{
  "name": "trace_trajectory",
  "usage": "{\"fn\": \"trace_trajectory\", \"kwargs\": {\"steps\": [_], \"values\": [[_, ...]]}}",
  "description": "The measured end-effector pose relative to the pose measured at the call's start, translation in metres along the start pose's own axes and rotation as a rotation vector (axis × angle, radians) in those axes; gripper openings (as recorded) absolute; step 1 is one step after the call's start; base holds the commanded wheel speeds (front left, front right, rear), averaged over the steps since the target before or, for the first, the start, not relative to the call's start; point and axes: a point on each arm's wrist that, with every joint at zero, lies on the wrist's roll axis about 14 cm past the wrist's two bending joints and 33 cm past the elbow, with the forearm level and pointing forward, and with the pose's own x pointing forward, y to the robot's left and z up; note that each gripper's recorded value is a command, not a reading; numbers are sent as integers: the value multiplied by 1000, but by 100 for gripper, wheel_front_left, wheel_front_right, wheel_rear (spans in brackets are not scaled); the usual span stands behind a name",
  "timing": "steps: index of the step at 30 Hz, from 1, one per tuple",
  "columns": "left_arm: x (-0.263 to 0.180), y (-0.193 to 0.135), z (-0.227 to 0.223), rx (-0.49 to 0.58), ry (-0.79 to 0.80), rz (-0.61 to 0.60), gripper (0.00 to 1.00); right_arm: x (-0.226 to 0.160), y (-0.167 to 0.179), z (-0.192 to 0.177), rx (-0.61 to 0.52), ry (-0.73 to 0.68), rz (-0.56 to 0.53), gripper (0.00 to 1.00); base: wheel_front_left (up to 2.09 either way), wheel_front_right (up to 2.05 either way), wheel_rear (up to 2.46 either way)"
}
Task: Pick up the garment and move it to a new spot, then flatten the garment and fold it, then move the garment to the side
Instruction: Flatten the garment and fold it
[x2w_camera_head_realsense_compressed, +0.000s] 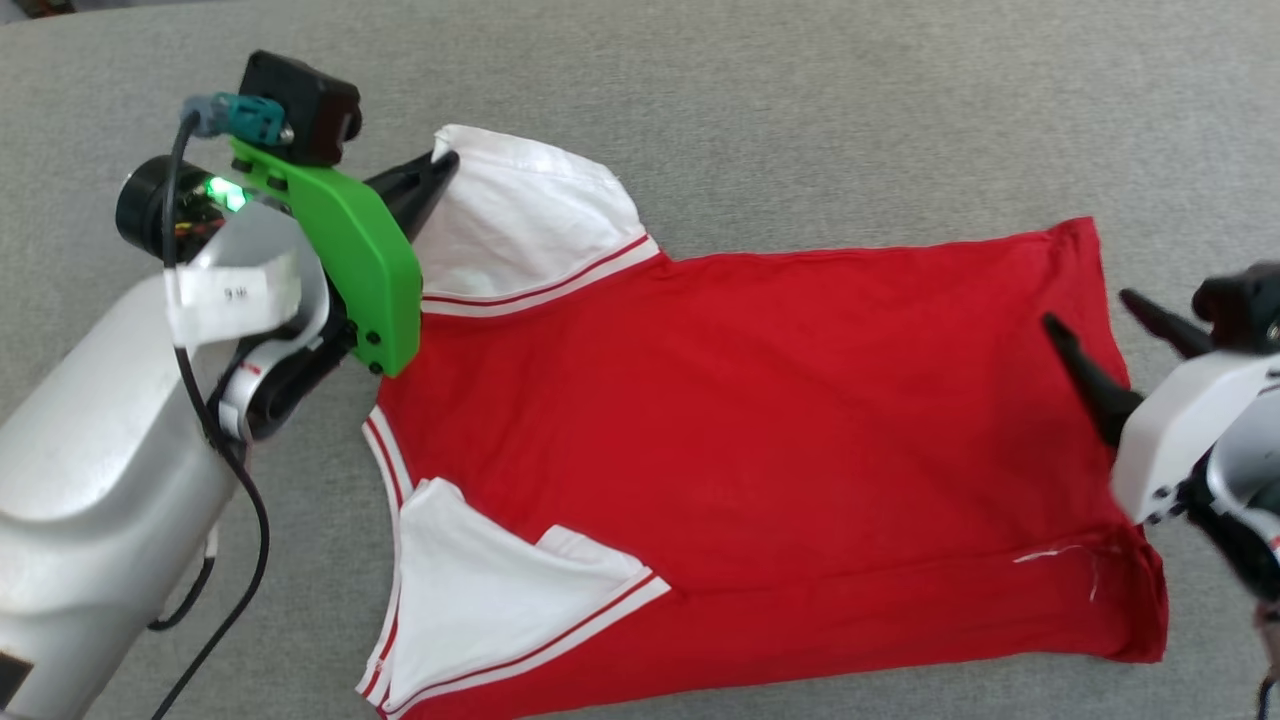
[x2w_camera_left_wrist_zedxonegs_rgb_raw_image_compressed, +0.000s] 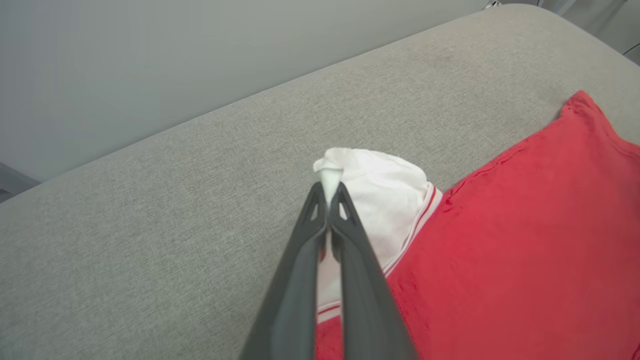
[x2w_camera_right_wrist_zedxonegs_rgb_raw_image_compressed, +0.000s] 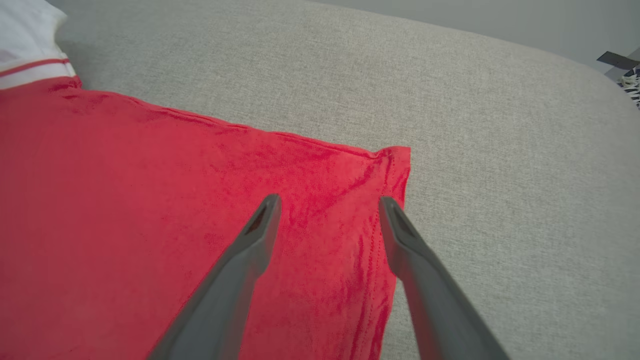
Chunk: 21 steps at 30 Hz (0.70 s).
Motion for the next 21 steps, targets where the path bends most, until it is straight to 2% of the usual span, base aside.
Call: {"fn": "trace_trajectory", "kwargs": {"steps": [7, 12, 21], "values": [[-17, -9, -8, 13, -27, 5, 0, 30, -28, -2, -58, 194, -35, 100, 0, 0, 0], [-22, -7, -9, 23, -50, 21, 0, 55, -41, -7, -80, 269, -54, 100, 0, 0, 0], [-26, -5, -22, 1, -40, 24, 0, 91, -48, -41, -57, 391, -65, 100, 0, 0, 0]]}}
